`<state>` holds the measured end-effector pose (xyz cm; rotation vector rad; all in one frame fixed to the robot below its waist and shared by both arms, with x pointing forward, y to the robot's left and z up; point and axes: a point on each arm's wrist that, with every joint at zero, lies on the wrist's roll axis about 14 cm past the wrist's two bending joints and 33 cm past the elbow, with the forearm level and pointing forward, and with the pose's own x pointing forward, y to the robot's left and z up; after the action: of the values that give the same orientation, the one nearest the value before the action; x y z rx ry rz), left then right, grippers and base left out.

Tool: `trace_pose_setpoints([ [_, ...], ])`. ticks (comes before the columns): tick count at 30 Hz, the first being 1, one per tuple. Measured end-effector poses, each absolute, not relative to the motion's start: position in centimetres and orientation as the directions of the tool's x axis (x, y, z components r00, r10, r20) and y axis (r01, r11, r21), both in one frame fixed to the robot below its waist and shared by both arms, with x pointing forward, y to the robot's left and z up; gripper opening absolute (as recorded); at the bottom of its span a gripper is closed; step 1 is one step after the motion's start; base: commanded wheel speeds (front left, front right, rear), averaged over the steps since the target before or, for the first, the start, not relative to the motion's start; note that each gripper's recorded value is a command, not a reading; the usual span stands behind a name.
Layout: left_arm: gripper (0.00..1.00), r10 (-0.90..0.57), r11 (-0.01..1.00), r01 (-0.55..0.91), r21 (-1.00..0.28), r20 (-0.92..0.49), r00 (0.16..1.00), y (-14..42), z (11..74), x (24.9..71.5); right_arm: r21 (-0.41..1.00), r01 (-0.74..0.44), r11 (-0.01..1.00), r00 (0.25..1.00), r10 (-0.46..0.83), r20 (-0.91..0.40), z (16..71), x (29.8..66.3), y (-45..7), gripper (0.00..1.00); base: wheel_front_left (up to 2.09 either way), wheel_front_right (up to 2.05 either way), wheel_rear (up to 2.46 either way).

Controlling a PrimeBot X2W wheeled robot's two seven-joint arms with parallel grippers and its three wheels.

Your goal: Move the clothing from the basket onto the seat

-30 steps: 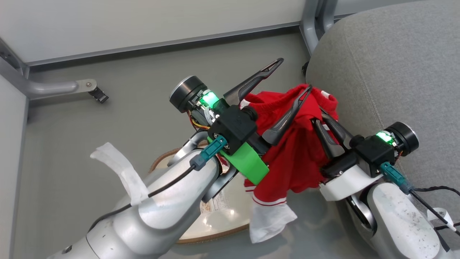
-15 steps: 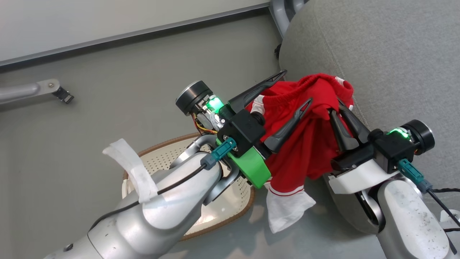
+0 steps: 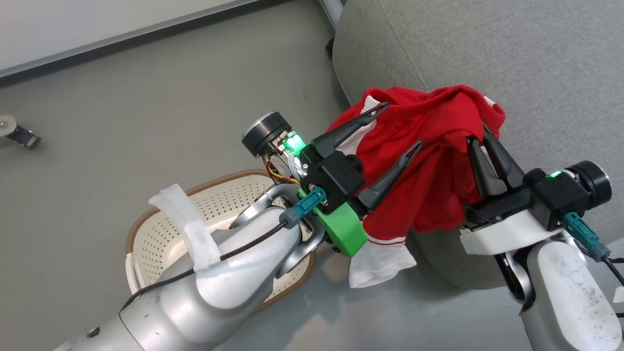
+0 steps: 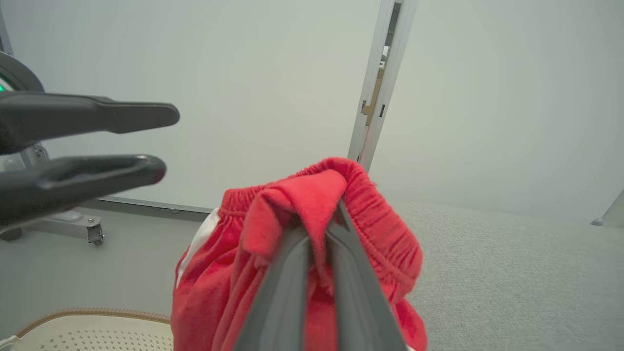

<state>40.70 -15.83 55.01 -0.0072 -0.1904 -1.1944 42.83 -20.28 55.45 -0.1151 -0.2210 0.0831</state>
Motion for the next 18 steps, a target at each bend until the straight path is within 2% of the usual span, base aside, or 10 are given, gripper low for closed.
trace_pose_setpoints([
  [7, 1.00, -0.937, 0.332, 0.940, 0.075, 0.136, 0.321, -17.0, 53.9, 40.3, -0.134, 0.008, 0.991, 0.978, 0.020, 0.208, 55.4, 42.2, -22.9, 0.00, 0.00, 0.00, 0.00],
  [18, 1.00, -0.943, 0.320, 0.946, 0.060, 0.123, 0.311, -17.3, 53.1, 40.2, -0.130, 0.058, 0.990, 0.973, -0.027, 0.228, 56.0, 42.3, -24.4, 0.00, 0.00, 0.00, 0.00],
])
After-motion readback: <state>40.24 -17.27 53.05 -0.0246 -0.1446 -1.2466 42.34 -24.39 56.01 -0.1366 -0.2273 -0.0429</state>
